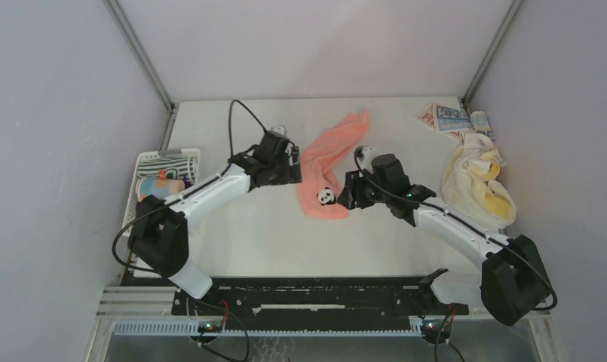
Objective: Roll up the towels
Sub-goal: Flatten out the towel at the center of the board.
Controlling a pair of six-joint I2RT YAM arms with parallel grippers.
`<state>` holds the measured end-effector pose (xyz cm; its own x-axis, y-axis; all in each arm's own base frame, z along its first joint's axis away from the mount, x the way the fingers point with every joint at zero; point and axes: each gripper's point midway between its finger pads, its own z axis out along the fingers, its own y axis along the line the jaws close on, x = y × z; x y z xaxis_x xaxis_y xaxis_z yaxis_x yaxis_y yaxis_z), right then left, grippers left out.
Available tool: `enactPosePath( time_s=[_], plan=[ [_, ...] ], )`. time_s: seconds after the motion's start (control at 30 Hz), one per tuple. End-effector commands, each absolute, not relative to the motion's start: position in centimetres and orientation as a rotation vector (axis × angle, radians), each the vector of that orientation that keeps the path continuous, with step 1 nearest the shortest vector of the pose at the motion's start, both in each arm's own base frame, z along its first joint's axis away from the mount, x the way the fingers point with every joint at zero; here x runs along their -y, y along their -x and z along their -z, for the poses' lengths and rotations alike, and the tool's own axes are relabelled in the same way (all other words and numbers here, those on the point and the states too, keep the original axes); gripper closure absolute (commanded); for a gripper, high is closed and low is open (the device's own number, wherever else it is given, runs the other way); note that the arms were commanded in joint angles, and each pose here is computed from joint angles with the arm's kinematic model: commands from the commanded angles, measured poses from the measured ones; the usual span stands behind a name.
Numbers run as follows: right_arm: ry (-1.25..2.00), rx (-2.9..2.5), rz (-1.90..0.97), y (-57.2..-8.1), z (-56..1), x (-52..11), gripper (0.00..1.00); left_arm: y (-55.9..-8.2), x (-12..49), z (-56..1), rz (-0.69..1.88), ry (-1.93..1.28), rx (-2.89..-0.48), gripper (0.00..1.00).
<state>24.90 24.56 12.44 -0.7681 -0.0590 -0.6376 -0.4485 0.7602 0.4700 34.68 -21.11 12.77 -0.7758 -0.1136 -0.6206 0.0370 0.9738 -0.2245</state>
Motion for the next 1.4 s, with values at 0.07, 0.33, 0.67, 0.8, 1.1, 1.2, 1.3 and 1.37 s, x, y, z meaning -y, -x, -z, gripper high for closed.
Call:
enactPosePath(
  time_s=[0.07, 0.33, 0.67, 0.8, 1.1, 1.2, 1.3, 1.37],
  plan=[
    [0.254, -2.335, -0.641, -26.0, -11.1, -18.6, 0.47, -30.7, 26.3, -6.0, 0.396, 0.093, -2.641, 0.23],
    [0.169, -2.328, -0.655, -25.5, -10.4, -16.6, 0.44, -32.4, 27.6, -4.5, 0.15, -0.074, -2.636, 0.51],
    [0.165, -2.322, -0.715, -25.7, -10.5, -17.2, 0.44, -26.7, 16.2, -0.6, -0.354, 0.137, -2.706, 0.79],
    [0.165, -2.322, -0.739, -25.8, -10.4, -17.6, 0.44, -25.2, 9.9, -1.2, -0.41, 0.359, -2.646, 0.74],
    [0.174, -2.31, -0.755, -25.5, -10.9, -17.5, 0.44, -29.8, 8.7, -8.0, -0.21, 0.492, -2.471, 0.37],
    [0.168, -2.302, -0.751, -25.7, -11.1, -17.3, 0.44, -27.5, 12.2, -8.4, -0.035, 0.419, -2.507, 0.32],
    [0.168, -2.296, -0.757, -25.9, -11.2, -17.3, 0.44, -24.2, 14.9, -6.5, 0.174, 0.466, -2.577, 0.31],
    [0.168, -2.295, -0.76, -26.0, -11.1, -17.3, 0.44, -22.7, 15.8, -5.5, 0.26, 0.514, -2.583, 0.31]
  ],
)
